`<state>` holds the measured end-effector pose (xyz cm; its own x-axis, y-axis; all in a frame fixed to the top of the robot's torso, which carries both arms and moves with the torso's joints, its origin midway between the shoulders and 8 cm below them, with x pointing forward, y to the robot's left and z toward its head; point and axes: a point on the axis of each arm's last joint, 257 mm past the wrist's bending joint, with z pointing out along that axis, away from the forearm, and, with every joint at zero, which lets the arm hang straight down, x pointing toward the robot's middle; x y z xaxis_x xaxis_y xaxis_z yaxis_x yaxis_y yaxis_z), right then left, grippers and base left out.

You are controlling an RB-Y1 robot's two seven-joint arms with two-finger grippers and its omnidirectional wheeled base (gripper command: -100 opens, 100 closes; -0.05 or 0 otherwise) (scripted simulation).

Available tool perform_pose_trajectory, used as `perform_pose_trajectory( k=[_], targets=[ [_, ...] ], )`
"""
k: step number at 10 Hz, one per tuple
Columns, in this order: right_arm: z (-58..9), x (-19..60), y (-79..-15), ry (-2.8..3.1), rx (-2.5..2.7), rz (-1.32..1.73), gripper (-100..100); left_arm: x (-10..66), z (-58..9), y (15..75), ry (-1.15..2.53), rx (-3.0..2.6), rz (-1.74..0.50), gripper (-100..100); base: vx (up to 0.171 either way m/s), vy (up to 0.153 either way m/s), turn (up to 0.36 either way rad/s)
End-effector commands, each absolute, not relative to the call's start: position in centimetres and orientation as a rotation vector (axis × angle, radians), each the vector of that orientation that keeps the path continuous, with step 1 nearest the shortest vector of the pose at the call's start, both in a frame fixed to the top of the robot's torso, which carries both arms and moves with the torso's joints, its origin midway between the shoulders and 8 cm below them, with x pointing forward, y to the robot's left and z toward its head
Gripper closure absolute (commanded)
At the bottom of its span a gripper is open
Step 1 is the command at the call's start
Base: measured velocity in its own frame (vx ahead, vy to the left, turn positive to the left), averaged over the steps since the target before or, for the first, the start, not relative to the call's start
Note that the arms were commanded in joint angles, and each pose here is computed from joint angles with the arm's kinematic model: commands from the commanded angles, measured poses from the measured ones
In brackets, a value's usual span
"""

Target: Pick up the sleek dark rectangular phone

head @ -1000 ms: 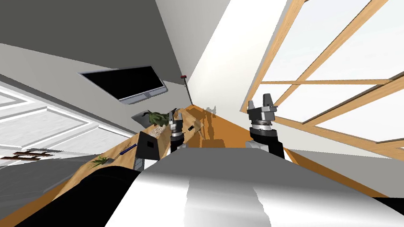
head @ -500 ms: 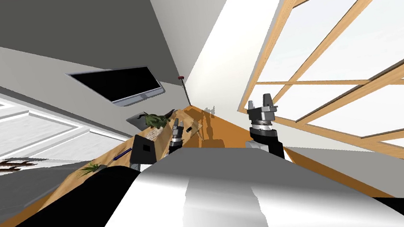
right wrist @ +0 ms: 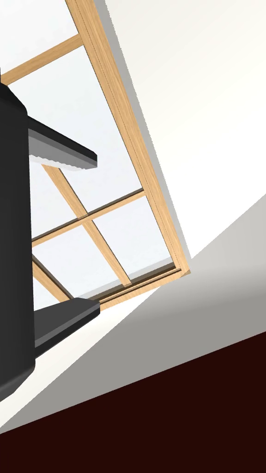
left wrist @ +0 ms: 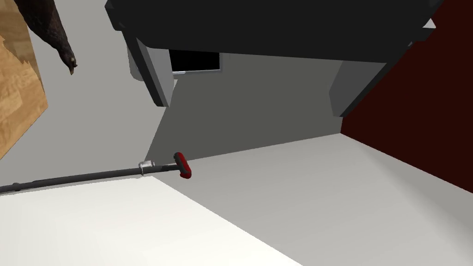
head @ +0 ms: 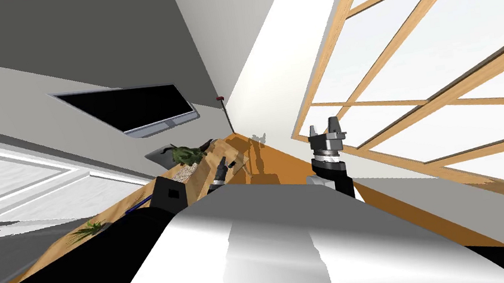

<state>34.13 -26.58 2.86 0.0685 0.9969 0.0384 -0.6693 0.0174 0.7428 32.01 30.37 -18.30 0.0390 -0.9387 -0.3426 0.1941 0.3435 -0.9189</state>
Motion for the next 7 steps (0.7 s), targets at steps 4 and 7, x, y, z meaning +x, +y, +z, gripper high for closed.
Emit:
perform_pose_trajectory(
  k=[4,7],
  targets=[
    [2.9,34.1,-26.6,0.599,0.699,1.422,0,26.3,-28.4,33.7,1.490,-0.888,-0.800,-100,0.047,-0.024,-0.159],
    [2.9,34.1,-26.6,0.599,0.699,1.422,0,21.8,-33.5,35.9,1.652,-0.921,-0.663,-100,0.060,-0.001,-0.203]
  ],
)
